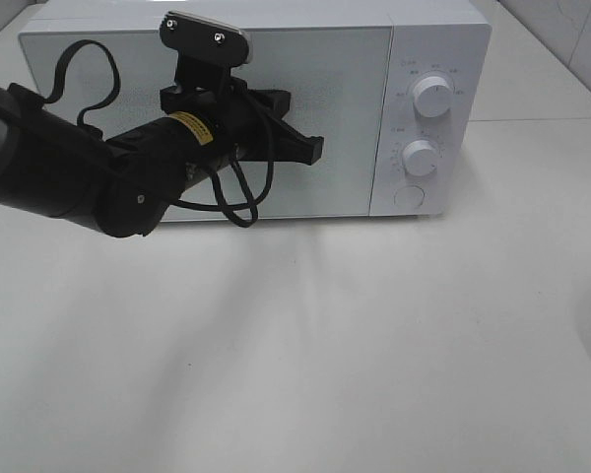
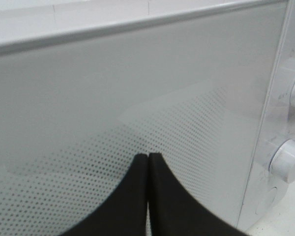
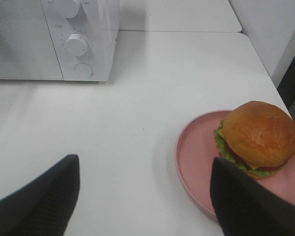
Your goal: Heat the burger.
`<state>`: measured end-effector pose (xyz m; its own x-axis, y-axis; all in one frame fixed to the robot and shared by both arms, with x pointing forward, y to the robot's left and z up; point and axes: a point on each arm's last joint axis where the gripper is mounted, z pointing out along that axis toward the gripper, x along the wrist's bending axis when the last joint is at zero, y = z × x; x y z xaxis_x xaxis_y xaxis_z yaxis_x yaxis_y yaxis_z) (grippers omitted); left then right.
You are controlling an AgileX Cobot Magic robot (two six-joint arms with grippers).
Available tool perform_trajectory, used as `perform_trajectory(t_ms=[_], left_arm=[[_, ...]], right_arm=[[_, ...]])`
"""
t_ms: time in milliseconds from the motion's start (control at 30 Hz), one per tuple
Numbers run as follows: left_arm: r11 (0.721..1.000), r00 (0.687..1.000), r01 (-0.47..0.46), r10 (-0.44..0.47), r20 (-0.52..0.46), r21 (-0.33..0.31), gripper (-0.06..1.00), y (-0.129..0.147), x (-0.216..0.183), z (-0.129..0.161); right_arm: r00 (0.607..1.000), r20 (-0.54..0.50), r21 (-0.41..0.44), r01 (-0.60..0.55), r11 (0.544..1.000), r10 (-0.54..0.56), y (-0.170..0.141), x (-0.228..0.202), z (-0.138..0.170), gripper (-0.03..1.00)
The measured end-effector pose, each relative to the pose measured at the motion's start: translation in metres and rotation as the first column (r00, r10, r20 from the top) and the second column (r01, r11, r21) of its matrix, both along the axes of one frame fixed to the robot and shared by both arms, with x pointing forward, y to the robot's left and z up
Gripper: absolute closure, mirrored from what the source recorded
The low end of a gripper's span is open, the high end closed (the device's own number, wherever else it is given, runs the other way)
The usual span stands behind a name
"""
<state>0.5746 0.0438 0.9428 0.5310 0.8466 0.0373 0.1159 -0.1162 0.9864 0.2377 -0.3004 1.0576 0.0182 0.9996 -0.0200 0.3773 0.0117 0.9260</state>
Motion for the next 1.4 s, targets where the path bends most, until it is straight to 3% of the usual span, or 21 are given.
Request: perform_trajectory(t_ms=[267,567,667,700,733,800,933,1000,1033,1100,1133,1167,1200,1233,1267,1400], left_arm=[[0.997,0.995,0.025,-0.032,0.090,0.072,0.94,-0.019,-0.014,0.022],[0.989,0.992,0.108,-0.114,0.057,0.099,0.94,-0.035,-0.036,0.038],[0.980,0.988,0.154,-0.153,-0.018,0.130,0.94,-0.037,-0.045,0.042],[0.967,0.979,0.196,-0.183,-0.093,0.162,0.94,-0.038,-0.053,0.044],[0.967,0.979,0.196,-0.183,-0.093,0.162,0.94,-0.038,-0.053,0.044],[0.954,0.955,0.244,-0.205,-0.212,0.175,0.94,-0.035,-0.065,0.052],[0.942,0.926,0.282,-0.218,-0.309,0.180,0.93,-0.029,-0.076,0.063],[0.926,0.891,0.324,-0.231,-0.390,0.192,0.83,-0.021,-0.088,0.074],[0.926,0.891,0.324,-0.231,-0.390,0.192,0.83,-0.021,-0.088,0.074],[0.914,0.856,0.356,-0.236,-0.459,0.193,0.60,-0.013,-0.099,0.085],[0.914,0.856,0.356,-0.236,-0.459,0.193,0.60,-0.013,-0.099,0.085],[0.918,0.826,0.356,-0.224,-0.518,0.172,0.40,-0.009,-0.106,0.090],[0.921,0.808,0.354,-0.215,-0.548,0.160,0.28,-0.006,-0.110,0.092],[0.921,0.808,0.354,-0.215,-0.548,0.160,0.28,-0.006,-0.110,0.092],[0.928,0.772,0.345,-0.193,-0.606,0.143,0.09,-0.002,-0.115,0.096],[0.920,0.750,0.355,-0.176,-0.637,0.164,-0.01,0.004,-0.122,0.101]], right_arm=[[1.000,0.000,0.000,0.000,1.000,0.000,0.000,0.000,0.000,0.24],[1.000,0.000,0.000,0.000,1.000,0.000,0.000,0.000,0.000,0.24],[1.000,0.000,0.000,0.000,1.000,0.000,0.000,0.000,0.000,0.24],[1.000,0.000,0.000,0.000,1.000,0.000,0.000,0.000,0.000,0.24],[1.000,0.000,0.000,0.000,1.000,0.000,0.000,0.000,0.000,0.24],[1.000,0.000,0.000,0.000,1.000,0.000,0.000,0.000,0.000,0.24],[1.000,0.000,0.000,0.000,1.000,0.000,0.000,0.000,0.000,0.24],[1.000,0.000,0.000,0.000,1.000,0.000,0.000,0.000,0.000,0.24],[1.000,0.000,0.000,0.000,1.000,0.000,0.000,0.000,0.000,0.24],[1.000,0.000,0.000,0.000,1.000,0.000,0.000,0.000,0.000,0.24],[1.000,0.000,0.000,0.000,1.000,0.000,0.000,0.000,0.000,0.24],[1.000,0.000,0.000,0.000,1.000,0.000,0.000,0.000,0.000,0.24],[1.000,0.000,0.000,0.000,1.000,0.000,0.000,0.000,0.000,0.24],[1.000,0.000,0.000,0.000,1.000,0.000,0.000,0.000,0.000,0.24],[1.000,0.000,0.000,0.000,1.000,0.000,0.000,0.000,0.000,0.24],[1.000,0.000,0.000,0.000,1.000,0.000,0.000,0.000,0.000,0.24]])
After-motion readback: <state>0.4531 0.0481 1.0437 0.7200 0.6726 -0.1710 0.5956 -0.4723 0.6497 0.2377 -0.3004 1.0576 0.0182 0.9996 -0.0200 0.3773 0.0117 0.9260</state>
